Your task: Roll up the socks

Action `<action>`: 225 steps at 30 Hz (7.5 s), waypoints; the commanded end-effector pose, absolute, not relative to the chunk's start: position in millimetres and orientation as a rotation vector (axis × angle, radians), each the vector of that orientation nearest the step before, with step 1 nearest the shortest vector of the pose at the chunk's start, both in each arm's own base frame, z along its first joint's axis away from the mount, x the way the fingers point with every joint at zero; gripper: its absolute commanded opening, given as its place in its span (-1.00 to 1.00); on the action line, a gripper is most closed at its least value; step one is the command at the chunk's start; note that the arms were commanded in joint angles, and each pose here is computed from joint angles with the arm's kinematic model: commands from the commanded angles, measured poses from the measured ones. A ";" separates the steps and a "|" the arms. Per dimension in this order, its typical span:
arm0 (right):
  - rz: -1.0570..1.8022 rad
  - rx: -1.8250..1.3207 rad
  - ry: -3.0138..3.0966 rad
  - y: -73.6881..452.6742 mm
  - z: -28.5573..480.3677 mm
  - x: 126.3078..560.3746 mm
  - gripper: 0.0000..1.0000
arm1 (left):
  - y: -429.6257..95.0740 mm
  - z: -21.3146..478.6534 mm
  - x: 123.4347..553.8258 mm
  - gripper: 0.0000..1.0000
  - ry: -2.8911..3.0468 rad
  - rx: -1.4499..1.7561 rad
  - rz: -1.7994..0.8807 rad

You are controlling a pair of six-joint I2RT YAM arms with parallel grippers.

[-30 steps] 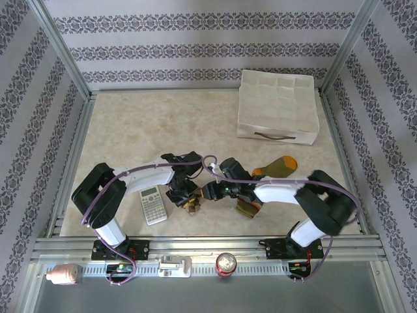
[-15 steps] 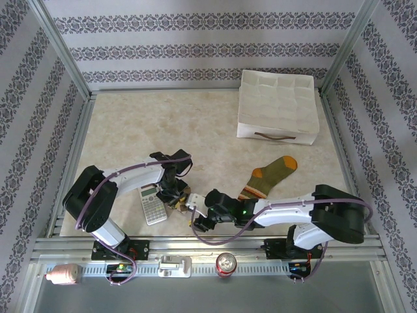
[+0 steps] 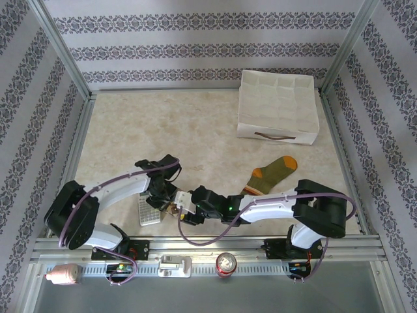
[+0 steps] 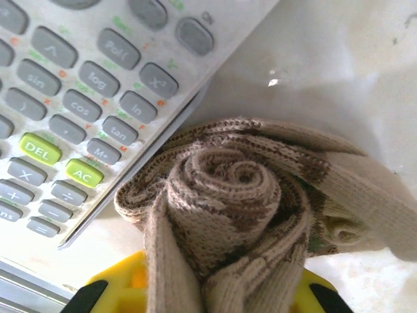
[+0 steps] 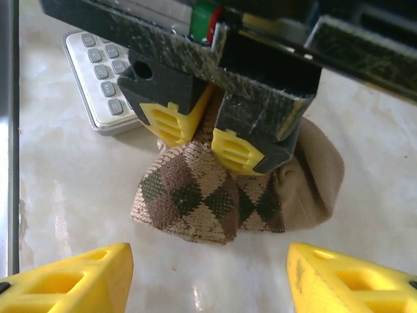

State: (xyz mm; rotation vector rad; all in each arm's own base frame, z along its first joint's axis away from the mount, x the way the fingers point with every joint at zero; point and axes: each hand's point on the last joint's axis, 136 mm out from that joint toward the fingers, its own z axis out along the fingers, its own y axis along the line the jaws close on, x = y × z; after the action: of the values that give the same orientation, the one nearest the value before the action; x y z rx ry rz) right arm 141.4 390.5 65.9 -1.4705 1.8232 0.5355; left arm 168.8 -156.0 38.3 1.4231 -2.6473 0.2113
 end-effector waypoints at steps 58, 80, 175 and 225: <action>1.035 -1.387 2.557 396.5 -12.3 150.2 -1.00 | -123.5 75.7 193.7 0.62 -2.597 1.907 0.941; 1.261 -1.050 2.817 394.8 -18.2 172.3 -1.00 | -113.4 71.2 188.3 0.49 -2.664 1.893 0.916; 0.228 -1.481 1.822 370.3 48.4 193.0 0.36 | -169.6 3.0 179.0 -0.80 -2.440 1.444 0.111; 1.082 -0.964 2.802 305.0 -51.5 155.6 -1.00 | -183.5 71.6 246.5 0.41 -2.720 1.524 0.937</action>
State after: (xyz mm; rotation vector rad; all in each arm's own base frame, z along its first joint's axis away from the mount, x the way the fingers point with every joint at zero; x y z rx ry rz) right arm 206.9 368.4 34.0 -1.0809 2.2599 1.2033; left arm 244.8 -175.9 67.3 1.5598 -2.6874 0.8579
